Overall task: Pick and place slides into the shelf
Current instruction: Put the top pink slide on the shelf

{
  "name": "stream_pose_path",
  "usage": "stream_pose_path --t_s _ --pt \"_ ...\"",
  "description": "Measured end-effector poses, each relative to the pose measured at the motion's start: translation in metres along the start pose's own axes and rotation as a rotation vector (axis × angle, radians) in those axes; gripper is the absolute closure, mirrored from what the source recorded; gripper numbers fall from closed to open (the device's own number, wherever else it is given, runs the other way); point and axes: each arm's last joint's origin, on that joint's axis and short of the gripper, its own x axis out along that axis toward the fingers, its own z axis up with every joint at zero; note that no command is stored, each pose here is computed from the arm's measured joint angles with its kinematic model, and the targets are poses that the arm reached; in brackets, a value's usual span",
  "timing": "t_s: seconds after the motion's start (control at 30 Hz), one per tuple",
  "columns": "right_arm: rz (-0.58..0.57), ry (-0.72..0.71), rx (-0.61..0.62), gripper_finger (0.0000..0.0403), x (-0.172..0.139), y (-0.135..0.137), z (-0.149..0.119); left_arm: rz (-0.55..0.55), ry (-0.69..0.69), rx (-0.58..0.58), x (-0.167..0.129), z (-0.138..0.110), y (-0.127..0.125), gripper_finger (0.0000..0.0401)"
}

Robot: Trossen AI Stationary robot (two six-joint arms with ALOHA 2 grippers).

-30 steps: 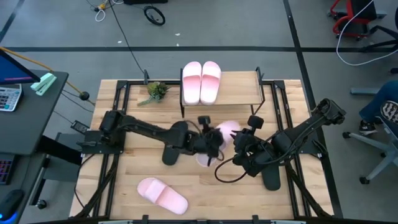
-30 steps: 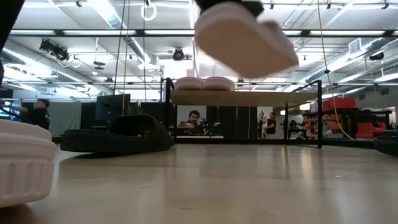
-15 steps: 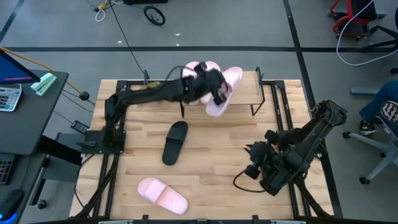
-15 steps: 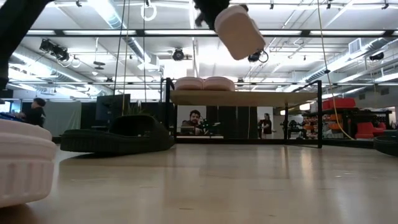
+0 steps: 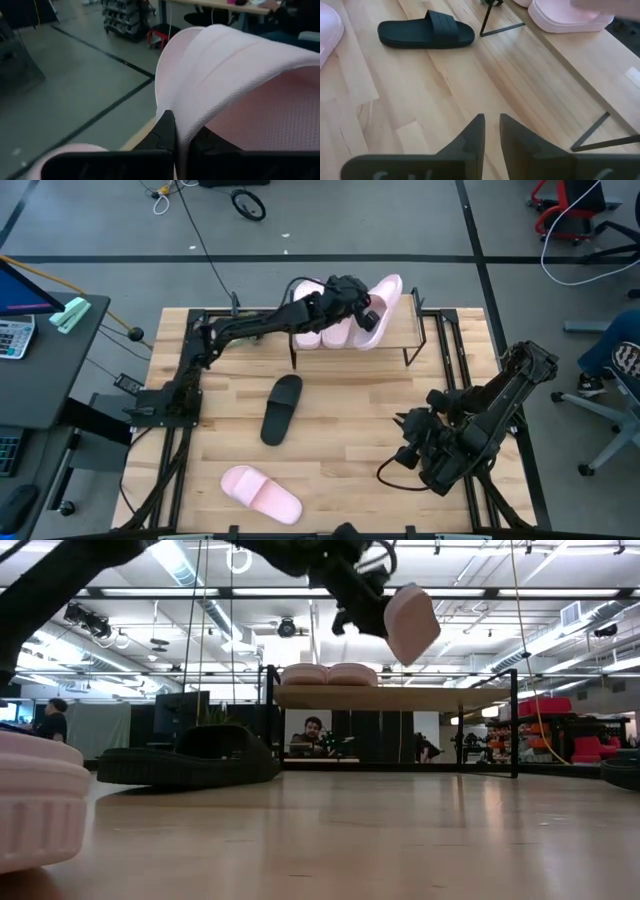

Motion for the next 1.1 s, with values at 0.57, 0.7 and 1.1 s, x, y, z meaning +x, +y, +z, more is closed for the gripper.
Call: stream_pose_path --t_s 0.57,0.7,1.1 --pt "0.026 0.054 0.045 0.0339 0.000 0.002 -0.001 0.076 -0.023 0.000 0.029 -0.019 0.010 0.0390" --pt "0.051 0.064 0.071 0.0339 0.000 0.004 -0.001 0.073 -0.014 0.008 0.029 -0.020 0.010 0.0374" --pt "0.125 0.074 0.144 0.0339 -0.001 0.013 0.002 0.089 0.061 0.043 0.031 -0.028 0.016 0.0308"
